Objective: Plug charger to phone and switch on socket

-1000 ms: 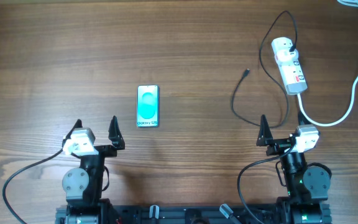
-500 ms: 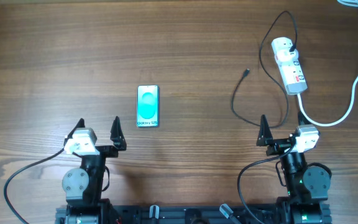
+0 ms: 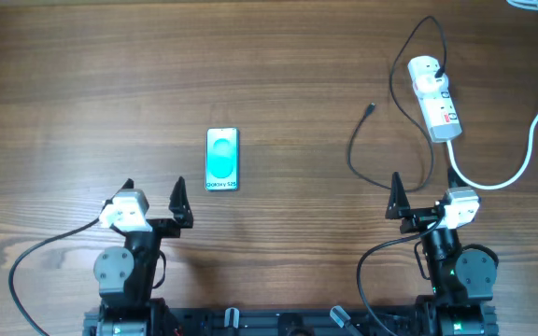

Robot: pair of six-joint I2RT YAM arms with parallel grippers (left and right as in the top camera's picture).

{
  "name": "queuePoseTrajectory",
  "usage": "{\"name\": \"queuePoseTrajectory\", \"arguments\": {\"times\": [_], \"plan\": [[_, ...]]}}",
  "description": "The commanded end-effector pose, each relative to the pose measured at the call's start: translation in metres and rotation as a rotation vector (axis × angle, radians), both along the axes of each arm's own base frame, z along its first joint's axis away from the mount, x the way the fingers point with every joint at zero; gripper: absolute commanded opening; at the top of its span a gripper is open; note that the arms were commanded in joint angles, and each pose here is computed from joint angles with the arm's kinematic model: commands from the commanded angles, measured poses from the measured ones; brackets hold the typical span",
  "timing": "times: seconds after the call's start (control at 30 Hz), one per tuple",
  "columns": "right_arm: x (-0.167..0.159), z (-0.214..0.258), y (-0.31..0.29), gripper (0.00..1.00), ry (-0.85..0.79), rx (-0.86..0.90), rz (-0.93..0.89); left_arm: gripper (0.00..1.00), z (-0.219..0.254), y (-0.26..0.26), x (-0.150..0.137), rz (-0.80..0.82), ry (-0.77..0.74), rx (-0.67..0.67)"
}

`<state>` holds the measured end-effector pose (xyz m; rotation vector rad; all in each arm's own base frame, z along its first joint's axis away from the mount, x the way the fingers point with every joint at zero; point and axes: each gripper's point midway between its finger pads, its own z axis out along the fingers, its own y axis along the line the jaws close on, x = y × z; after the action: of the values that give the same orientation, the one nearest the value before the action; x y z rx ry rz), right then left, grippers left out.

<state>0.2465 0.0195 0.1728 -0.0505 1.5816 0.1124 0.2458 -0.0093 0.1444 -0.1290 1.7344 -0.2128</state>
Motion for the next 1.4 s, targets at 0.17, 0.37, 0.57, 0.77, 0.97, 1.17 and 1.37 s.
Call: {"name": "queuePoseTrajectory", "arguments": {"times": [0.17, 0.37, 0.57, 0.77, 0.97, 1.17, 1.37], "plan": [[0.0, 0.003, -0.001, 1.0, -0.015, -0.01, -0.01, 1.0, 0.054, -0.001, 0.005, -0.012, 0.014, -0.008], [0.0, 0.003, -0.001, 1.0, -0.015, -0.011, -0.009, 1.0, 0.111, -0.007, 0.002, -0.041, 0.01, -0.013], [0.0, 0.003, -0.001, 0.99, -0.015, -0.011, -0.009, 1.0, 0.152, -0.019, -0.001, -0.112, 0.041, -0.029], [0.0, 0.003, -0.001, 1.0, -0.015, -0.01, -0.01, 1.0, 0.147, -0.035, 0.012, -0.201, 0.276, -0.085], [0.0, 0.003, -0.001, 1.0, -0.015, -0.01, -0.01, 1.0, 0.111, -0.039, 0.022, -0.218, 0.575, -0.141], [0.0, 0.003, -0.001, 1.0, -0.015, -0.011, -0.009, 1.0, 0.074, -0.06, 0.032, -0.324, 0.753, -0.241], [0.0, 0.003, -0.001, 1.0, -0.015, -0.01, -0.01, 1.0, 0.065, -0.072, 0.031, -0.376, 0.798, -0.253]]}}
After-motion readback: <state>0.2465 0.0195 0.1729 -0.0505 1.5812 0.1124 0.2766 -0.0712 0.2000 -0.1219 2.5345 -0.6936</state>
